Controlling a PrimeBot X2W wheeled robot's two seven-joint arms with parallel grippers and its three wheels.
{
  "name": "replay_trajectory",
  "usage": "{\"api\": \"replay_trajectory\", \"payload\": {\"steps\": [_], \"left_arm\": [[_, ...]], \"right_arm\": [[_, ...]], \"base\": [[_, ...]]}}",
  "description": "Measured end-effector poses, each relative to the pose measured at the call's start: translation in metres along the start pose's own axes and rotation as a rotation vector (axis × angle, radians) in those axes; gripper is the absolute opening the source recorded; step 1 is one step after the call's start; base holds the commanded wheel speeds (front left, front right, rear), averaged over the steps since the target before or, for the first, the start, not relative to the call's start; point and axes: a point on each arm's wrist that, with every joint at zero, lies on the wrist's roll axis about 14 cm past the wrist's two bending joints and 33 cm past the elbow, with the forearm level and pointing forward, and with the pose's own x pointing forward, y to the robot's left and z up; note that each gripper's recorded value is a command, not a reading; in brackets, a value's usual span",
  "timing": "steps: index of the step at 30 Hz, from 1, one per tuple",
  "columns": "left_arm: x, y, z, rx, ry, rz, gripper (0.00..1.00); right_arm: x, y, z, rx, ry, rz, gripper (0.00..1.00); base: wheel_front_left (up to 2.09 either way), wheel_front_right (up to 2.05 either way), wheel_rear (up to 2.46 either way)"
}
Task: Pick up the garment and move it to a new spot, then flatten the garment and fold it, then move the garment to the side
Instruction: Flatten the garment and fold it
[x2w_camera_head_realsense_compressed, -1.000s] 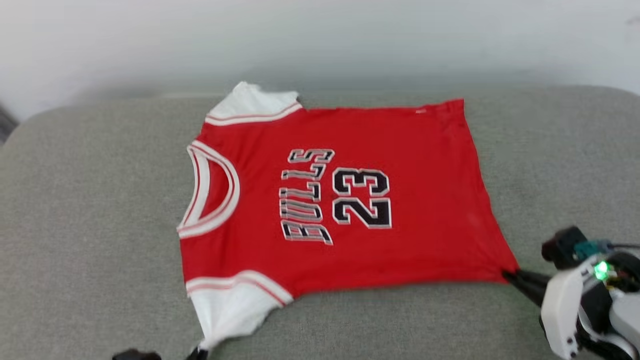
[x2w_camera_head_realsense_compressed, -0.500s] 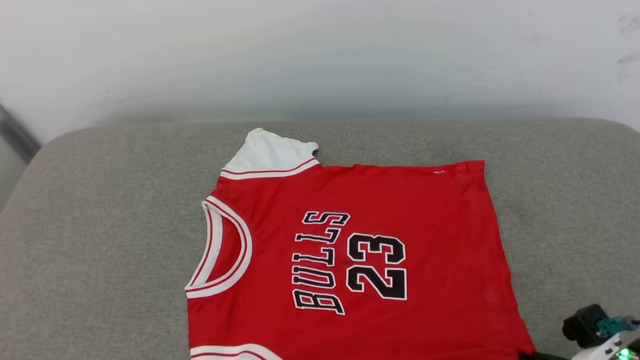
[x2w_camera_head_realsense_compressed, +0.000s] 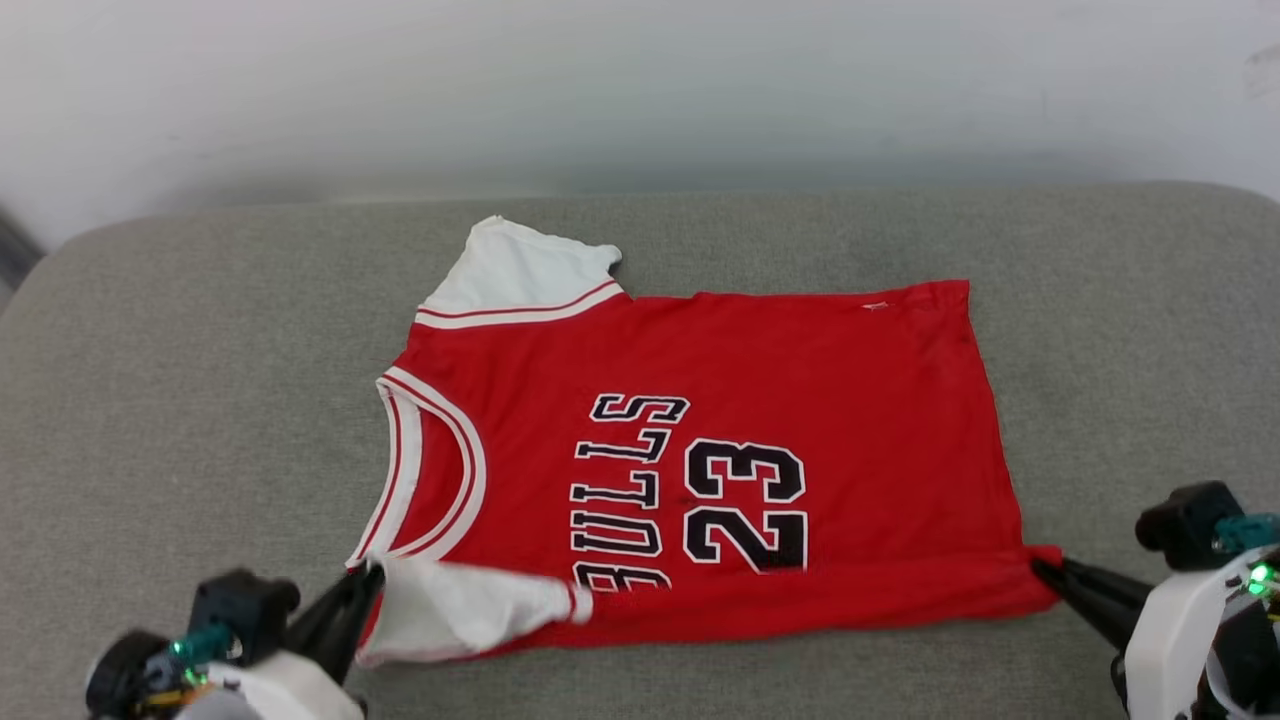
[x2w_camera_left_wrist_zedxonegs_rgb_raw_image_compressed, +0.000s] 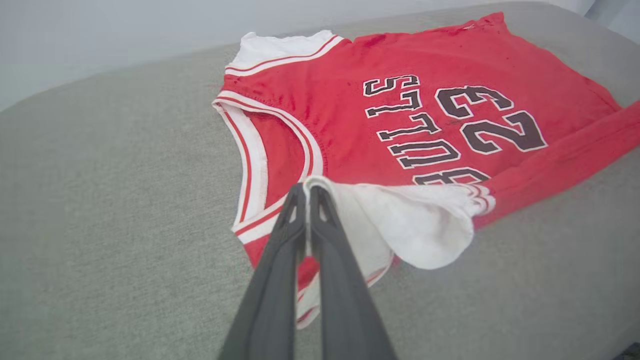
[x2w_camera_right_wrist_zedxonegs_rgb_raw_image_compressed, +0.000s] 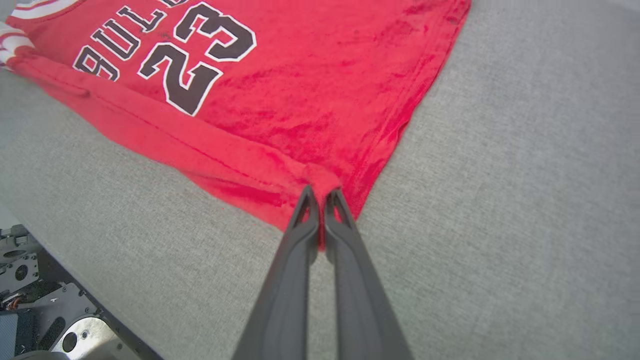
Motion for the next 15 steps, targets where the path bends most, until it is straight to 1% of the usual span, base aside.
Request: {"api": "replay_trajectory", "payload": {"steps": [4, 9, 11, 15], "left_arm": [[0.026, 0.008, 0.024, 0.071, -0.033, -0.015, 0.0], [0.057, 0.018, 0.036, 0.11, -0.035, -0.029, 0.0], [0.069, 0.024, 0.034, 0.14, -0.017, -0.031, 0.0], [0.092, 0.034, 0.023, 0.152, 0.03, -0.03, 0.0]], "right_arm": [[0.006, -0.006, 0.009, 0.005, -0.002, -0.013, 0.0], [0.019, -0.013, 0.015, 0.014, 0.02, -0.021, 0.0], [0.026, -0.015, 0.016, 0.019, 0.027, -0.023, 0.0], [0.042, -0.022, 0.011, 0.03, 0.064, -0.029, 0.0]], "base": [[0.0, 0.0, 0.0], [0.0, 0.0, 0.0], [0.0, 0.0, 0.0], [0.0, 0.0, 0.0]]}}
